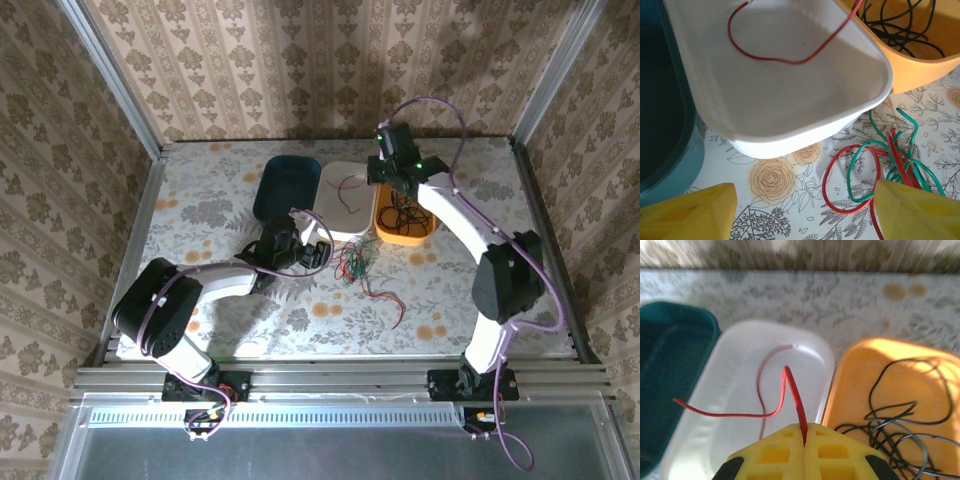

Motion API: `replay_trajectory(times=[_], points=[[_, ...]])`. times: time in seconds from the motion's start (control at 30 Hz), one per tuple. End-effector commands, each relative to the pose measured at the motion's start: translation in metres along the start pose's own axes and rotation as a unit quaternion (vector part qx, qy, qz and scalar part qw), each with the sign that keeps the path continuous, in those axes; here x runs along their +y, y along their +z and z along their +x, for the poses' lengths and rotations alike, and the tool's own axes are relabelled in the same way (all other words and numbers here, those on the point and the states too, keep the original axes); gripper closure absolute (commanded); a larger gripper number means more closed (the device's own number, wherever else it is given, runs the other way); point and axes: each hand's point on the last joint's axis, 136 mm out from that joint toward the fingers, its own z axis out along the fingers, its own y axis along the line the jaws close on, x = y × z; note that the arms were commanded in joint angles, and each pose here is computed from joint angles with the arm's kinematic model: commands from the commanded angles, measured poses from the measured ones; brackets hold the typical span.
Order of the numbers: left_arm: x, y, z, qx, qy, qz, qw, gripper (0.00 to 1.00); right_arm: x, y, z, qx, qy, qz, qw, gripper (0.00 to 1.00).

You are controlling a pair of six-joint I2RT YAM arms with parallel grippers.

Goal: Untangle the cables

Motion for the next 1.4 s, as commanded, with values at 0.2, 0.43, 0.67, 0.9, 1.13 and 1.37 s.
replay_trajectory(times=[0.2,0.43,0.67,0.9,1.13,1.37], points=[[0.011,-0.007,-0.001,0.000,-0.016,-0.026,1.000,0.26,0.012,0.047,0.069,0.143,-0.024,0.036,0.989,1.00],[0.011,-0.007,0.003,0.008,-0.014,-0.023,1.000,0.26,0.022,0.072,0.087,0.161,-0.061,0.056,0.984,1.00],[0.006,-0.006,0.001,0.015,-0.005,-0.012,1.000,0.26,0.034,0.092,0.070,0.138,-0.082,0.031,0.987,0.97],[-0.002,-0.003,0.000,0.020,0.000,0.006,1.000,0.26,0.033,0.067,0.027,0.081,-0.082,0.028,0.993,0.59],[-0.023,0.001,-0.004,0.024,0.032,0.045,0.998,0.26,0.026,0.003,0.007,0.037,-0.081,0.013,0.996,0.56],[-0.055,0.004,0.001,0.040,0.039,0.123,0.991,0.26,0.038,-0.057,0.113,0.126,-0.077,-0.129,0.981,0.56]])
